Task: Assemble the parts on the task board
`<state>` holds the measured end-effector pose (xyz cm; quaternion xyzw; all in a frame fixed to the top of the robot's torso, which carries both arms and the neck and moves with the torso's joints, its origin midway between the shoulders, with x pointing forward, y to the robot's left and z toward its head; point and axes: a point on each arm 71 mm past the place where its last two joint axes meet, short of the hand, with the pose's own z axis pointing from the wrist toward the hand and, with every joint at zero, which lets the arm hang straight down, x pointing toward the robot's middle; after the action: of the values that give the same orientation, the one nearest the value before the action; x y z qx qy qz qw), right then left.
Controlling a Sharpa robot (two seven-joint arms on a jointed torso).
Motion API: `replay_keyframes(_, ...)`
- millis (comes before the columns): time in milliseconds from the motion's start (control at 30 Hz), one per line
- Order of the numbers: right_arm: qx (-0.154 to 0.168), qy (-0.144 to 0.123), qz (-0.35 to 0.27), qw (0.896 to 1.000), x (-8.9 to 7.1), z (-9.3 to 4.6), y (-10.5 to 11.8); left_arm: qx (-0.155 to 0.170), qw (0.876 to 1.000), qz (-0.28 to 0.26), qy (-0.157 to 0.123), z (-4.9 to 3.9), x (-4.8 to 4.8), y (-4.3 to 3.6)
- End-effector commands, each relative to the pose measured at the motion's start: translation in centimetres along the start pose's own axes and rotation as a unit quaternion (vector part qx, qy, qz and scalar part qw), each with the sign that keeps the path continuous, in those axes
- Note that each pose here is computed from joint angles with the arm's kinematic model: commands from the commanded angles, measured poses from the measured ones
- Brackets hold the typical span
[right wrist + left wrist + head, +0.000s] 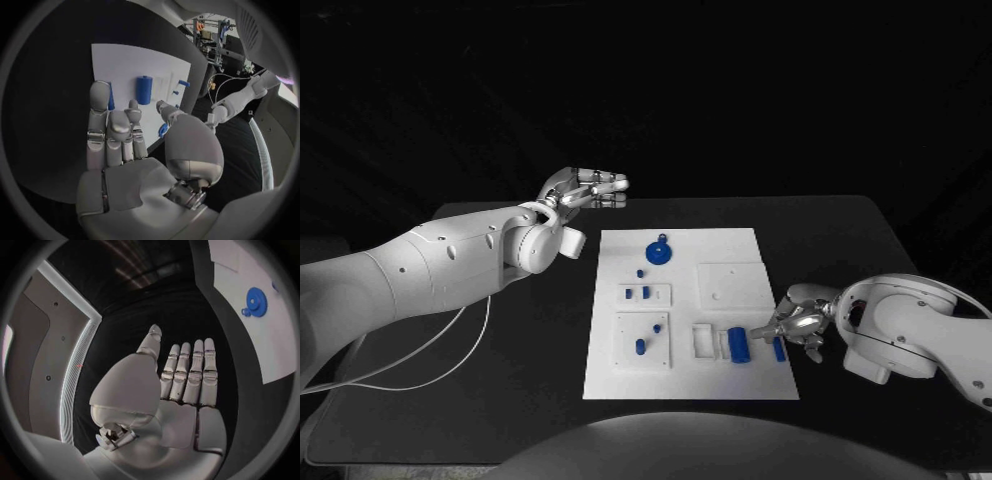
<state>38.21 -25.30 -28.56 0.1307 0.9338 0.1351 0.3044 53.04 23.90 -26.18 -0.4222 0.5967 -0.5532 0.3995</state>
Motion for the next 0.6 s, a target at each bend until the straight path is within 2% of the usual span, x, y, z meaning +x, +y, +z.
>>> replay_keyframes(33,0.029,0.012,0.005,0.999,0.7,0.4,-0.3,0.014,1.000,-0.005,0.014,-0.03,0.36,-0.19)
replay_keyframes(367,0.039,0.022,0.005,0.999,2.7,2.0,0.1,0.012,1.000,-0.006,0.017,-0.06,0.53,-0.11)
replay_keyframes(600,0.038,0.007,0.015,0.999,3.1,2.8,0.6,0.009,1.000,-0.007,0.018,-0.03,0.63,-0.05)
